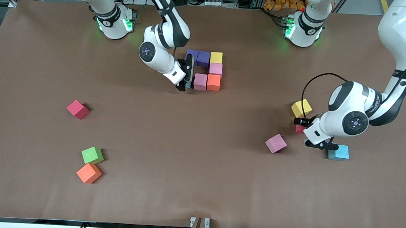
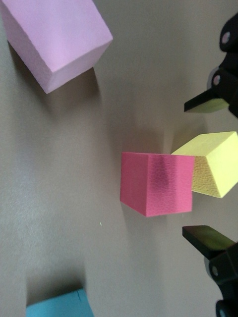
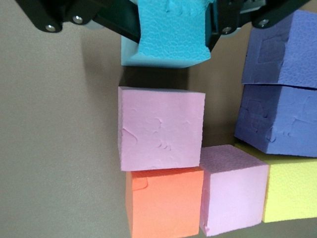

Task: Form number 2 with 11 blocks
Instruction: 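Lower the blue block beside the purple blocks while the left gripper grasps red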

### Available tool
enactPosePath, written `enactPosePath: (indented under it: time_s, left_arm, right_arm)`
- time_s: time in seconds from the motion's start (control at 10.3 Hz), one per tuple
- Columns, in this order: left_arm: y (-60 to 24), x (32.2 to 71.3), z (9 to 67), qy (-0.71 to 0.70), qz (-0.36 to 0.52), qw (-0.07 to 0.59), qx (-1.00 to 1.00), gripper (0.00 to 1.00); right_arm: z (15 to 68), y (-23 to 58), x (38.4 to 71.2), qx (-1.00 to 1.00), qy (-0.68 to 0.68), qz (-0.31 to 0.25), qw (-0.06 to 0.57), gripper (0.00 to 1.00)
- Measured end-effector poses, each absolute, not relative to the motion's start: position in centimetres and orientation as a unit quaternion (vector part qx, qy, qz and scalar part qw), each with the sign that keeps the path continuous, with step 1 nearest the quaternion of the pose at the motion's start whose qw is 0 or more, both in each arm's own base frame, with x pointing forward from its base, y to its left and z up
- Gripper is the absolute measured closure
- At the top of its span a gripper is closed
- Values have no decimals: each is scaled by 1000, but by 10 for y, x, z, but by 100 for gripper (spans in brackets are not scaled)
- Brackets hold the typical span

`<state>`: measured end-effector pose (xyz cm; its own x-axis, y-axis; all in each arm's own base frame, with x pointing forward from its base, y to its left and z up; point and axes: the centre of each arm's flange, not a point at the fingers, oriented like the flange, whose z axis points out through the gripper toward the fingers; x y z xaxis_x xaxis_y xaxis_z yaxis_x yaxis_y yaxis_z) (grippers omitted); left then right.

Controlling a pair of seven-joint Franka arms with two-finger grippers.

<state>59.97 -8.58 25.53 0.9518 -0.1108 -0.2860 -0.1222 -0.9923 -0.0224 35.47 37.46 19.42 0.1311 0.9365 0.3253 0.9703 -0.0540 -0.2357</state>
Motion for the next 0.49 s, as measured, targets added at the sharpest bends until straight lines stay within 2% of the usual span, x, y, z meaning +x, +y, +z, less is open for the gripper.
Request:
enactPosePath:
  time_s: [0.49]
  left_arm:
    - [-58, 600, 221, 43, 163, 14, -986, 0]
  right_arm:
    - [193, 382, 348, -729, -651, -47, 206, 48]
